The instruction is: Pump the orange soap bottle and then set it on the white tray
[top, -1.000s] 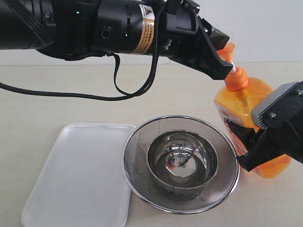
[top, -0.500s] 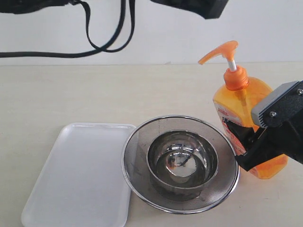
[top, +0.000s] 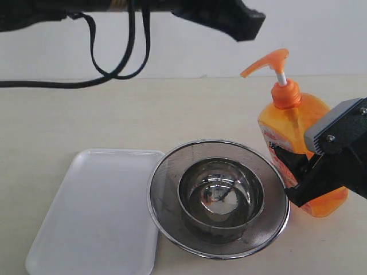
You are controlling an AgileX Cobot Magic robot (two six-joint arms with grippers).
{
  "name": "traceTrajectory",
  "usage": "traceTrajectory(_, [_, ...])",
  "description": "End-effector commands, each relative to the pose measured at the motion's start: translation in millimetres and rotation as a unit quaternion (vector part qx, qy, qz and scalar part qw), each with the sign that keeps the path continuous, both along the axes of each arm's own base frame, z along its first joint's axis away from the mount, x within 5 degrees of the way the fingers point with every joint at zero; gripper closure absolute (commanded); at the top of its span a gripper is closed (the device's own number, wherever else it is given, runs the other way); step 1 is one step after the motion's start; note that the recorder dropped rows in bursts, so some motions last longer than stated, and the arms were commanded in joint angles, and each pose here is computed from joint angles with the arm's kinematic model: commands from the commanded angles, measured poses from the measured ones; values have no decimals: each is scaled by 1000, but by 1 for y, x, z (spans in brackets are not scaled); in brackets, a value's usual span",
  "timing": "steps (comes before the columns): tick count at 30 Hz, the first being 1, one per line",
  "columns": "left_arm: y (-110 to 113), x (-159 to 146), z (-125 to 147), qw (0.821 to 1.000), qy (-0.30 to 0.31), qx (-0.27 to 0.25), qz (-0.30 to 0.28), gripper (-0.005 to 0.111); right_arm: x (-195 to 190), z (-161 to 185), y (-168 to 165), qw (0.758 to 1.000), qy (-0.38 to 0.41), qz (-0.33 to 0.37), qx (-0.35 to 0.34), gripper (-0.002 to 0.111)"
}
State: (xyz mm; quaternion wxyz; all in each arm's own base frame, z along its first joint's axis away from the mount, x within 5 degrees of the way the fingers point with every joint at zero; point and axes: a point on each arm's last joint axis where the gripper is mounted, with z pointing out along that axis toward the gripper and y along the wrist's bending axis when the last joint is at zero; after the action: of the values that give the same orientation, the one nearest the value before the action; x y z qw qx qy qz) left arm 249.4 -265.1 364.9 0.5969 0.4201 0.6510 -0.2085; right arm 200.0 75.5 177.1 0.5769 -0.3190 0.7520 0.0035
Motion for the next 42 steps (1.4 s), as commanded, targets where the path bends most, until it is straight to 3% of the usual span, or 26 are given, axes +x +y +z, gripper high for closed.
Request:
traceTrajectory(1, [-11,6,-26,999,33,21,-13,102,4,10,2,999,-39,3,14,108])
traceTrajectory(11, [-28,16,-65,995,75,56,-34,102,4,10,2,999,-38,2,15,108])
traceTrajectory(26, [-30,17,-24,999,32,15,-41,102,6,14,1,998,-57,-4,12,108])
traceTrajectory(31, [-6,2,2,1000,2,-5,-9,102,10,23,-6,992,-118,-41,5,108])
traceTrajectory(35, [26,-12,5,998,-16,-5,63,102,10,35,-7,983,-178,-46,17,108])
traceTrajectory(39, [56,-32,3,995,-22,-6,96,102,5,52,-6,973,-227,-37,38,108])
traceTrajectory(42, [81,-48,9,990,-17,-35,135,102,-1,72,-2,962,-260,-11,82,108])
